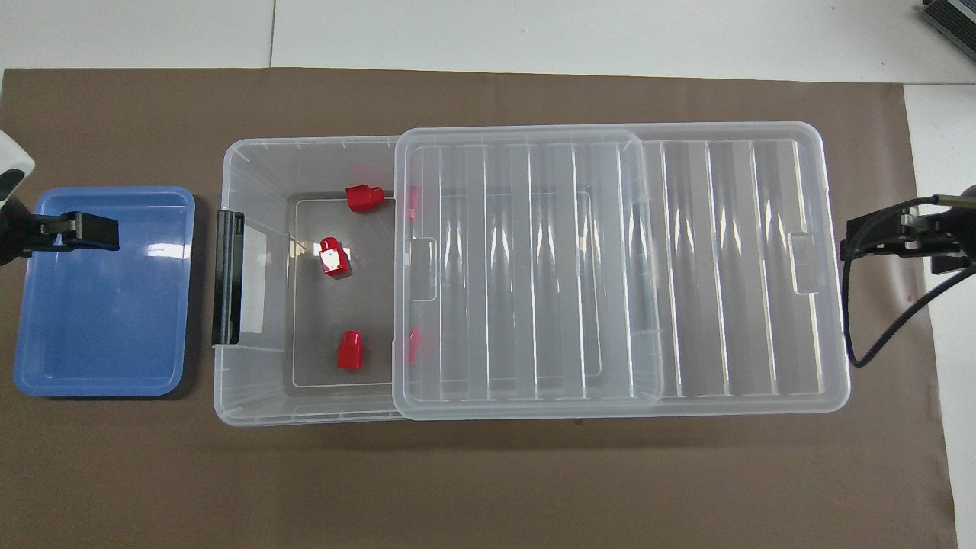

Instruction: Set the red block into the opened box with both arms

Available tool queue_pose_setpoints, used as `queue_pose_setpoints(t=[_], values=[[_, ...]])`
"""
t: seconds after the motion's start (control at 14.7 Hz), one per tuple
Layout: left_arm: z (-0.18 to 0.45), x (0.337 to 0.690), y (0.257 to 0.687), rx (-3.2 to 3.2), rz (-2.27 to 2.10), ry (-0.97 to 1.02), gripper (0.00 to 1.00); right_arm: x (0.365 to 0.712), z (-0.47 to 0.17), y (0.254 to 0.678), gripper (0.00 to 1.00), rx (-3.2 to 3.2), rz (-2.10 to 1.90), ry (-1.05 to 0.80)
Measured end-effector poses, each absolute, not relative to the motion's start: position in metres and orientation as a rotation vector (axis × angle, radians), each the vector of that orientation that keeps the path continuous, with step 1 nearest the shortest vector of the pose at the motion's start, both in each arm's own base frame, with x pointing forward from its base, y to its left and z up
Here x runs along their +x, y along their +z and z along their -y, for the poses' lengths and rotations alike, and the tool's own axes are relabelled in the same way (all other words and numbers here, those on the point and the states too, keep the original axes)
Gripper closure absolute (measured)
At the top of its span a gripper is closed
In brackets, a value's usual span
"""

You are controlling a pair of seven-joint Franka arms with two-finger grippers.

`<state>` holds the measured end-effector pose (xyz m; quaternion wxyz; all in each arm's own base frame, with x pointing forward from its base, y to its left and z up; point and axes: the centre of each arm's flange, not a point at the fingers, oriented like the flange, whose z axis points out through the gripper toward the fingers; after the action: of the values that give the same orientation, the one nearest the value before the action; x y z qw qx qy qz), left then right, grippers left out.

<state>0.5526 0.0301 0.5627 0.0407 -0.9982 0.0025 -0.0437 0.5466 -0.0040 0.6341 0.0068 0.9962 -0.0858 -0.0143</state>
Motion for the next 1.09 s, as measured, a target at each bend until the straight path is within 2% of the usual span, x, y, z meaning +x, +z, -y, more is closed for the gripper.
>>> queue_pose_setpoints(t=[0.27, 0.48, 0.55, 0.61, 1.09], values=[[-0.009, 0.553, 0.561, -3.056, -0.080, -0.130, 0.00, 0.551, 0.032, 0.616, 0.55, 3.112, 0.347, 0.039], [-0.007, 0.553, 0.561, -3.056, -0.084, -0.130, 0.00, 0.553, 0.059, 0.591, 0.84, 3.101, 0.421, 0.127], [-0.009, 0.553, 0.561, -3.056, -0.079, -0.130, 0.00, 0.554, 0.064, 0.580, 0.96, 3.098, 0.434, 0.143], [-0.012, 0.553, 0.561, -3.056, -0.072, -0.129, 0.00, 0.555, 0.068, 0.570, 0.99, 3.096, 0.443, 0.153], [-0.008, 0.553, 0.560, -3.057, -0.081, -0.123, 0.00, 0.561, 0.098, 0.506, 0.99, 3.084, 0.501, 0.190]])
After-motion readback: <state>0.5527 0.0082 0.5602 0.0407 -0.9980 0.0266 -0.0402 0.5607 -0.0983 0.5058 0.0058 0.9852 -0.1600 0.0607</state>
